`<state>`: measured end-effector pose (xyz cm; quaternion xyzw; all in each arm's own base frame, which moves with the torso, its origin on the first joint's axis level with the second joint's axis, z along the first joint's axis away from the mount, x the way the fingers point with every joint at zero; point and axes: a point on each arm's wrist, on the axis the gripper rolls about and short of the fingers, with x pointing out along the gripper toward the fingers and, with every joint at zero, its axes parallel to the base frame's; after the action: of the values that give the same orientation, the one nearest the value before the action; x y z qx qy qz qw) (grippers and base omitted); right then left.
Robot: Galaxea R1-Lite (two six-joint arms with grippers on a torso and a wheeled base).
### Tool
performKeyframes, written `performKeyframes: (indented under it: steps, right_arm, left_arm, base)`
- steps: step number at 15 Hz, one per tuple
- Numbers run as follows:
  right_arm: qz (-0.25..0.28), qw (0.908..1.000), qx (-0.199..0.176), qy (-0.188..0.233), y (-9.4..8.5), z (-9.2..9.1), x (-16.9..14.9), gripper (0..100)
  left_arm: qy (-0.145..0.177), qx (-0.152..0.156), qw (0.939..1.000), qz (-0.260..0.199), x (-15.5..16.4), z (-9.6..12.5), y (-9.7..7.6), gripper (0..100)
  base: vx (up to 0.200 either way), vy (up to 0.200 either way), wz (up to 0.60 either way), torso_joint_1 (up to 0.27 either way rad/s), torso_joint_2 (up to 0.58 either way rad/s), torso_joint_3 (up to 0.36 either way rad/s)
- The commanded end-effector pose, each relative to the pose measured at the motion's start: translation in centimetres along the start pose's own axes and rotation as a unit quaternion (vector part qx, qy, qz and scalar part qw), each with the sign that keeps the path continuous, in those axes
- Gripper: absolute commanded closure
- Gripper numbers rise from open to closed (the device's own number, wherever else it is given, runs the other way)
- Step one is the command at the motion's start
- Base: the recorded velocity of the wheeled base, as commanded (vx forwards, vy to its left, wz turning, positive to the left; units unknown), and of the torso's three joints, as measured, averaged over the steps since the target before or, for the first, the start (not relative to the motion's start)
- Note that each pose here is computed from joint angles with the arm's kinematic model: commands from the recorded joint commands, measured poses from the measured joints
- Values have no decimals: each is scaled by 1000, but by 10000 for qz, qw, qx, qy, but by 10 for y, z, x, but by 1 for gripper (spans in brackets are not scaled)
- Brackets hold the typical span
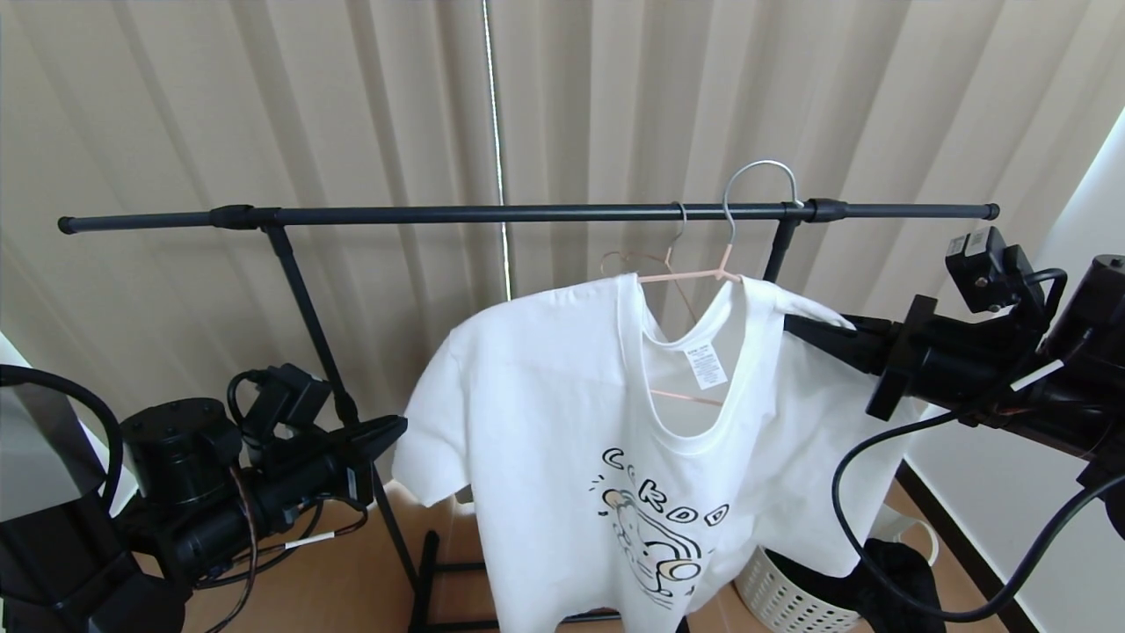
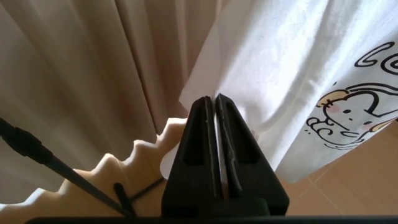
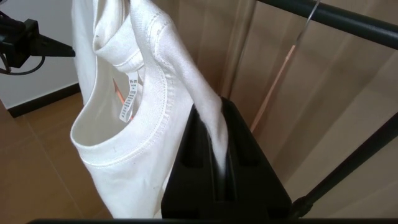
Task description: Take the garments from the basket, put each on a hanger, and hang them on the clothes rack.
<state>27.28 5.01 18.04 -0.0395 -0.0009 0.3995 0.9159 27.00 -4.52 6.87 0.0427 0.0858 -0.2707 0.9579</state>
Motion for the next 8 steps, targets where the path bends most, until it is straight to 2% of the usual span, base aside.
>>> performKeyframes:
  steps: [1, 5, 8]
  right_arm:
    - [7, 10000, 12, 16, 0, -1, 0, 100]
    - [66, 9999, 48, 63, 1, -4, 1, 100]
    - [457, 9988, 141, 117, -2, -12, 3, 100]
  left_arm:
    - [4, 4, 10000, -26, -2, 0, -1, 0]
    - [-178, 72, 9997, -156, -8, 4, -11, 0]
    - [-441, 97, 9987, -230, -14, 18, -17, 0]
  base:
    - [0, 0, 0, 0, 0, 0]
    - [0, 0, 0, 0, 0, 0]
    - [0, 0, 0, 0, 0, 0]
